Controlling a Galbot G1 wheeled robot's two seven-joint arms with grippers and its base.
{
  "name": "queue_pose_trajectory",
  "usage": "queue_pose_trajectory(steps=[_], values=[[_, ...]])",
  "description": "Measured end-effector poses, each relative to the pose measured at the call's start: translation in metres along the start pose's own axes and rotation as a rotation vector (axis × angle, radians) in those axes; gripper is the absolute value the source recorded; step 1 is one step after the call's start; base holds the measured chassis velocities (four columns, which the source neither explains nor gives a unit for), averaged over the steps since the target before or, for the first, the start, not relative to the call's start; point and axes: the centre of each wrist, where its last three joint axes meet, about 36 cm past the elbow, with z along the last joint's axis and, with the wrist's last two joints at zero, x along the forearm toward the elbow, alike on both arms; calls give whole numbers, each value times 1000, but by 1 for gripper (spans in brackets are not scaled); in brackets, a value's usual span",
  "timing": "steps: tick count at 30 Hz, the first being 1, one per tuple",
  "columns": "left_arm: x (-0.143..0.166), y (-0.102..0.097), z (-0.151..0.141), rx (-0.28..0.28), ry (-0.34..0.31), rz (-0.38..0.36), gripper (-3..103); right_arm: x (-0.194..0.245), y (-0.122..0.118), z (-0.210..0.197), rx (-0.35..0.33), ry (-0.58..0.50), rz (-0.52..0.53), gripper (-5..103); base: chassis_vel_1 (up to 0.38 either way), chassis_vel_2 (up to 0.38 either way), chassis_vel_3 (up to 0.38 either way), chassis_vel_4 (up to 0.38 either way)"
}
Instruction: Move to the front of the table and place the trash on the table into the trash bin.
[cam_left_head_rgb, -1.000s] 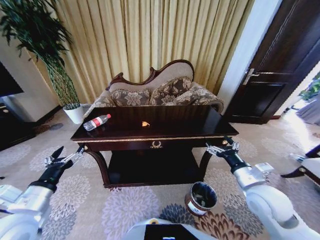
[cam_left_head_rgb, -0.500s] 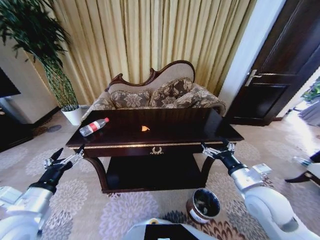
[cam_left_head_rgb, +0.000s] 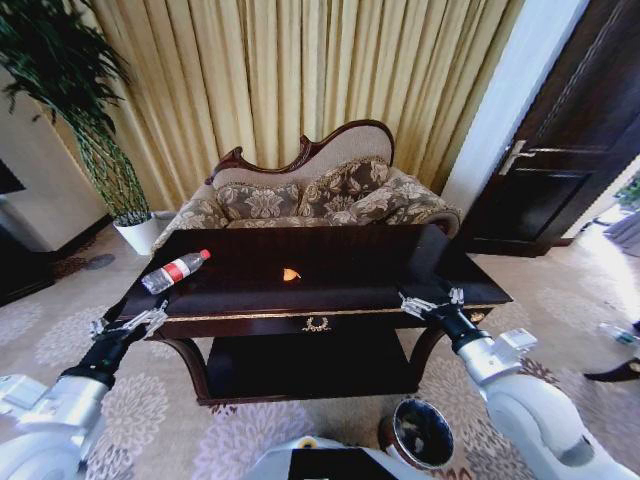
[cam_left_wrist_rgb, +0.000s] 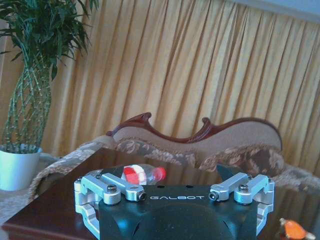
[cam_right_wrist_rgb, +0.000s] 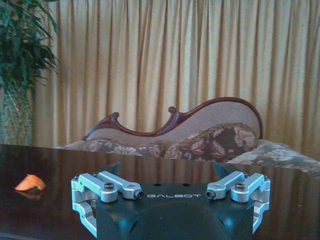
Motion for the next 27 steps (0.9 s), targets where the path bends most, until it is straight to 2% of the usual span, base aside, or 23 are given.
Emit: queue_pose_trajectory(steps=[1,2,5,10,15,16,20,27], values=[[0,0,1,15,-8,5,100,0,1,0,-12,-4,-16,100,0,0,0,0],[0,0,0,30,-16,7,100,-1,8,-2,-67,-26,-67,100,0,0,0,0],[1,2,-2,21,-13,1,100,-3,11,-9,-76,-14,-100,100,0,0,0,0],[6,4,0,20,-5,-19,100,-25,12,-27,-22,22,-118,100,0,0,0,0],[11,4,5,14,10,-30,100,-50,11,-44,-7,85,-159,100,0,0,0,0],[11,4,4,9,11,-35,100,-55,9,-45,15,111,-190,100,0,0,0,0],[15,7,3,-7,20,-51,100,-59,7,-41,24,179,-248,100,0,0,0,0],[22,12,0,-29,33,-88,100,-73,-4,-37,52,230,-320,100,0,0,0,0]])
